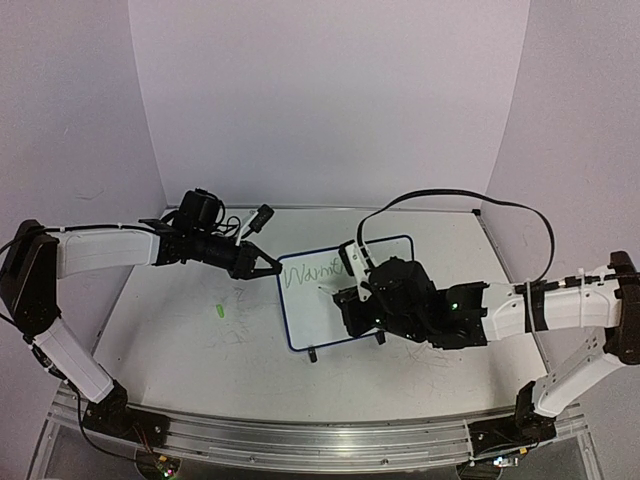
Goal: Write a sentence on the whiteboard
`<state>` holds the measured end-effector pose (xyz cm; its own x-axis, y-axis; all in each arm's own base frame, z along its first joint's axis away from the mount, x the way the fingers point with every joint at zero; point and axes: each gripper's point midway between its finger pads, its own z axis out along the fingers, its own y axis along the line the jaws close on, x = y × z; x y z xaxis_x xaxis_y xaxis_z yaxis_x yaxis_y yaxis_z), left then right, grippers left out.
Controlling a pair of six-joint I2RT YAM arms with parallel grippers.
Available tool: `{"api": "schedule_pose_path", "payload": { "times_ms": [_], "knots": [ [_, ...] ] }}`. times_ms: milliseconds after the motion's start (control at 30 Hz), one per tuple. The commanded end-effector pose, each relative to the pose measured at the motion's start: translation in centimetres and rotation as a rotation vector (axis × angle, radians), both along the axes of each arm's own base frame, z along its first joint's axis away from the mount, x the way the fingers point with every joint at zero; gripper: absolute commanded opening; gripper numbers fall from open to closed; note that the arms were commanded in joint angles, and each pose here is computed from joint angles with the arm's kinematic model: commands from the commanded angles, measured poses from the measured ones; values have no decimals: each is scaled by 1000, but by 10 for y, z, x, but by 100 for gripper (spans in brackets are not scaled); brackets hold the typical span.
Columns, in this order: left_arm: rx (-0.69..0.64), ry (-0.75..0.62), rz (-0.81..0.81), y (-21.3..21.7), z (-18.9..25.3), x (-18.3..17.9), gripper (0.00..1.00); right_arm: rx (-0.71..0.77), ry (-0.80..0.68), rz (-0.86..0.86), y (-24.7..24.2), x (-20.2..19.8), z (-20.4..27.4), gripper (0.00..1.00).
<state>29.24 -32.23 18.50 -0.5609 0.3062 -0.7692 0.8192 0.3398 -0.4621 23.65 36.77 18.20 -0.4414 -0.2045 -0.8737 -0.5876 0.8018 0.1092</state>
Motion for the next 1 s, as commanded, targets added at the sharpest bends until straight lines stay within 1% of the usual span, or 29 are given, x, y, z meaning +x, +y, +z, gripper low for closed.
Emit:
{"api": "schedule_pose_path", "payload": {
  "times_ms": [0,400,567,767,967],
  "knots": [
    [14,-103,44,5,10,13,0,89,-15,19,16,-5,22,0],
    [15,-101,48,5,9,14,0,102,-1,59,39,-20,17,0],
    [16,-103,51,5,10,14,0,92,-10,39,36,-17,14,0],
    [17,-106,52,6,11,14,0,77,-41,-8,22,-13,15,0],
    [18,-106,53,6,11,14,0,54,-22,50,35,-18,6,0]
  ]
}}
